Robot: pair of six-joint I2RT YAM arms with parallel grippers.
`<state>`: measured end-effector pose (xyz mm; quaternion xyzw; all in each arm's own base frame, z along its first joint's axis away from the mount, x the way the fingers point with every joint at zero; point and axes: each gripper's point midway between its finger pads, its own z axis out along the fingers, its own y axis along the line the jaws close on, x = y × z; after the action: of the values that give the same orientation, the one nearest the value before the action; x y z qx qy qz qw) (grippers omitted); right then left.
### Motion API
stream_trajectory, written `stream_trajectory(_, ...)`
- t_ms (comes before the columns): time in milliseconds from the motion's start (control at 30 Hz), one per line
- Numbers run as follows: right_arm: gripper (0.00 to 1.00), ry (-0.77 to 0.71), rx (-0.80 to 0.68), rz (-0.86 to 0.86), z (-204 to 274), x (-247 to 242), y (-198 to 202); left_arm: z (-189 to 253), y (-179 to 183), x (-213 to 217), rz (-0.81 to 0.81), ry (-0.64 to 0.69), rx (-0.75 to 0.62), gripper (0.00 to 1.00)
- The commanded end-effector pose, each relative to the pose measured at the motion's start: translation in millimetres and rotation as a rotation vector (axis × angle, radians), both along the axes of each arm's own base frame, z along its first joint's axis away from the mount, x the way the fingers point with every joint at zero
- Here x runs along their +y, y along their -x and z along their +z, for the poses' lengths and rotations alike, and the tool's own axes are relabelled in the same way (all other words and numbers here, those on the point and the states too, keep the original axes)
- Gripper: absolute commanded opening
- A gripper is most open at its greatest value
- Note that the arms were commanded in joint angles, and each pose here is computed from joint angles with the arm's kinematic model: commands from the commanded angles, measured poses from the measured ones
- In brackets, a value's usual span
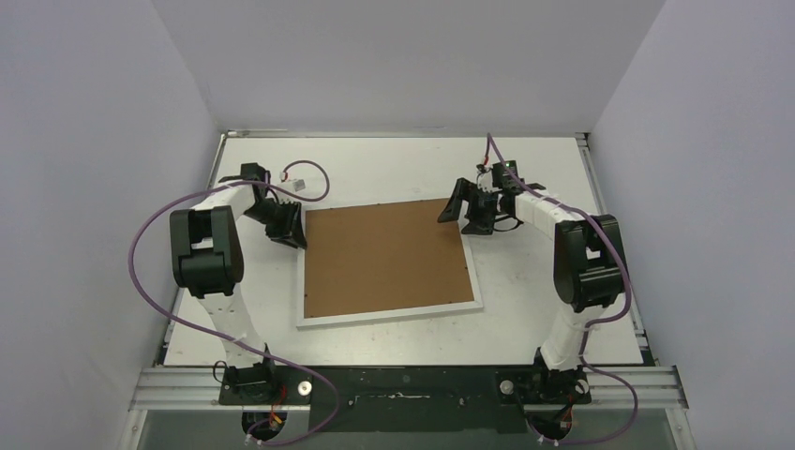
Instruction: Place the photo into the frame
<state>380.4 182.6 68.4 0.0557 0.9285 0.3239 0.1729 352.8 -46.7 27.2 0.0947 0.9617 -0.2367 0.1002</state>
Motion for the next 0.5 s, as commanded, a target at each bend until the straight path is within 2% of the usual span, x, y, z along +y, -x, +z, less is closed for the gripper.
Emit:
stream_trajectory(0,0.83,-0.020,-0.074,-0.006,10,8,-25,2,-19,-6,-0.066,-0.002,-0.084,0.02)
stream_trajectory(467,0.83,-0.013,-0.080,-0.039,7,-1,-39,2,-18,-8,-0.076,0.002,-0.079,0.02)
